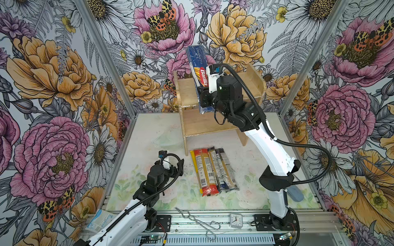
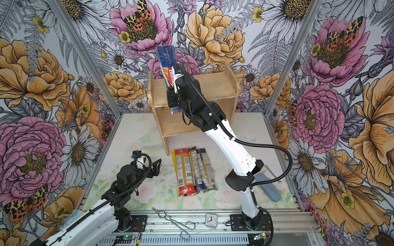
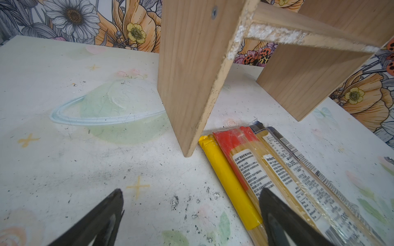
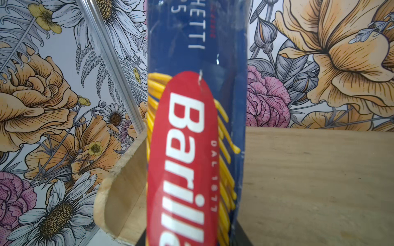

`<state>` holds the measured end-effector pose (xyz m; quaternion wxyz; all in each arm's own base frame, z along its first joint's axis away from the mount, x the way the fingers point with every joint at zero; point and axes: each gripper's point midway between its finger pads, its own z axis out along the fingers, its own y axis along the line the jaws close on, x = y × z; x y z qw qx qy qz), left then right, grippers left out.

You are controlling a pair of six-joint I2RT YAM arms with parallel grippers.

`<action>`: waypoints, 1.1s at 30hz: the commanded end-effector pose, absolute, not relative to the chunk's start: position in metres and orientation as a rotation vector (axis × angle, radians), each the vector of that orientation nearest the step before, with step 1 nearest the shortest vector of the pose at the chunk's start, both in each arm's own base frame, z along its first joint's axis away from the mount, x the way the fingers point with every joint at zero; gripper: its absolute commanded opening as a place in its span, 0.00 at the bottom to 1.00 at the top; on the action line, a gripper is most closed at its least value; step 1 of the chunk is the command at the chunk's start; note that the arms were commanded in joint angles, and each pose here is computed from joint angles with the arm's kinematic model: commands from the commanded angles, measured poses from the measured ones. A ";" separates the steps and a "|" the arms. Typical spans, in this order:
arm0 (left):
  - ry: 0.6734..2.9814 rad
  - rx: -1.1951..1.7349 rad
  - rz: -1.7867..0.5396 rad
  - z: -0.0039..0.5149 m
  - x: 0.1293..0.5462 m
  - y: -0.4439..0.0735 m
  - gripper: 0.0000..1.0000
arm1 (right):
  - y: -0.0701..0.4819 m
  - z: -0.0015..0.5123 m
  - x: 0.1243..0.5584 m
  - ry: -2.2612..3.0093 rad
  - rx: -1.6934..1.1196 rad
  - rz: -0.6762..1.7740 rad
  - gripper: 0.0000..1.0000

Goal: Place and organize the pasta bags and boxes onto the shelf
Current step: 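Lower the Barilla box onto the top shelf with the right gripper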

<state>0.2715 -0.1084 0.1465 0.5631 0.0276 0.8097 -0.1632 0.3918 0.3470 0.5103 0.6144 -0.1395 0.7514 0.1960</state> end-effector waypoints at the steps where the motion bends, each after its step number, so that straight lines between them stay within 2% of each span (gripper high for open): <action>1: 1.891 0.062 -0.400 0.146 0.271 -0.108 0.99 | 0.340 0.588 0.374 1.490 -0.242 0.573 0.00; 33: 1.894 0.077 -0.402 0.144 0.270 -0.110 0.99 | 0.339 0.557 0.405 1.542 -0.164 0.400 0.01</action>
